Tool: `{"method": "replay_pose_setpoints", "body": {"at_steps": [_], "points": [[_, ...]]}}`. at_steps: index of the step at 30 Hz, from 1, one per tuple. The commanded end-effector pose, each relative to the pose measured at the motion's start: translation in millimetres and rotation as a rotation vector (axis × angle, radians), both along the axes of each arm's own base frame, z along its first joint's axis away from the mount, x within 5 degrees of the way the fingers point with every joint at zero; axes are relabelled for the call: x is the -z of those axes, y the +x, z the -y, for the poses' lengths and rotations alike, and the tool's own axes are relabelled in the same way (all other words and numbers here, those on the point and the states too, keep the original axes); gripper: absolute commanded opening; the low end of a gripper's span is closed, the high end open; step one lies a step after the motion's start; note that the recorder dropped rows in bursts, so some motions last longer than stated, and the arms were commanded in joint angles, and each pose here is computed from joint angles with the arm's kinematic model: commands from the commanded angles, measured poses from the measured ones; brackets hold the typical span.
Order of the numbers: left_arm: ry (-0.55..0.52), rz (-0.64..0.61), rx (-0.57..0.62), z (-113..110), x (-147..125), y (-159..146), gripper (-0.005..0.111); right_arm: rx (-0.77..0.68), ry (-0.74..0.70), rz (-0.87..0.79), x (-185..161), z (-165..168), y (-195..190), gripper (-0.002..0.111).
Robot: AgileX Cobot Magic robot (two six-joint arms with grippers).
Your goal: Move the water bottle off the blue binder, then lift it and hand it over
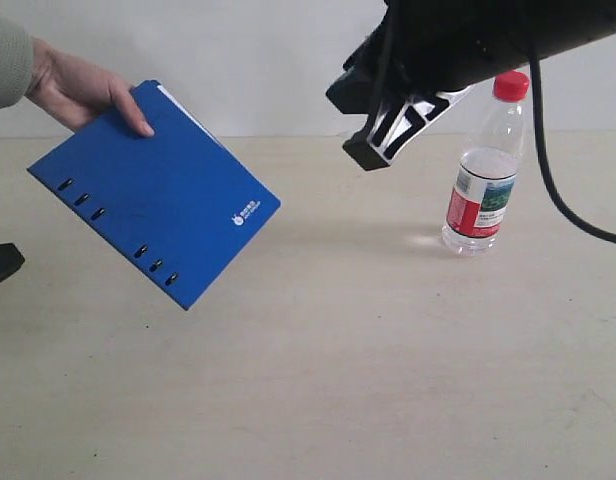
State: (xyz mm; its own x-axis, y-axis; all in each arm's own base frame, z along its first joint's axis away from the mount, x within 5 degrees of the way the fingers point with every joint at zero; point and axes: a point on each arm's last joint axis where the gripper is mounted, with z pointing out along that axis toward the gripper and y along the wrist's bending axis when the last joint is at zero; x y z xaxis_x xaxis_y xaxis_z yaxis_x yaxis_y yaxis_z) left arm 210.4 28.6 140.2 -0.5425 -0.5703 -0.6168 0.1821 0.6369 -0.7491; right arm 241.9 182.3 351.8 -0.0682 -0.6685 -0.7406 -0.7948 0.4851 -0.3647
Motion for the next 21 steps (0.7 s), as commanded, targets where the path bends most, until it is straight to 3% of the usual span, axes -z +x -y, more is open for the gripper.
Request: {"method": "replay_pose_setpoints", "body": {"at_steps": [1,9,15,18,21], "points": [[0.111,0.099,0.039,7,-11,-14,0.004,0.027,0.028,-0.048,-3,2,-4,0.001],[0.296,0.359,0.004,21,-53,-42,0.004,0.092,0.189,-0.023,-25,15,-23,0.0],[0.487,0.456,-0.232,20,-92,-69,0.004,0.176,0.477,0.18,-35,57,-72,0.0],[0.506,0.483,-0.298,24,-104,-83,0.004,0.228,0.622,0.259,-26,83,-101,0.0],[0.451,0.569,-0.326,32,-119,-99,0.004,0.267,0.784,0.371,-15,113,-135,0.0]]}}
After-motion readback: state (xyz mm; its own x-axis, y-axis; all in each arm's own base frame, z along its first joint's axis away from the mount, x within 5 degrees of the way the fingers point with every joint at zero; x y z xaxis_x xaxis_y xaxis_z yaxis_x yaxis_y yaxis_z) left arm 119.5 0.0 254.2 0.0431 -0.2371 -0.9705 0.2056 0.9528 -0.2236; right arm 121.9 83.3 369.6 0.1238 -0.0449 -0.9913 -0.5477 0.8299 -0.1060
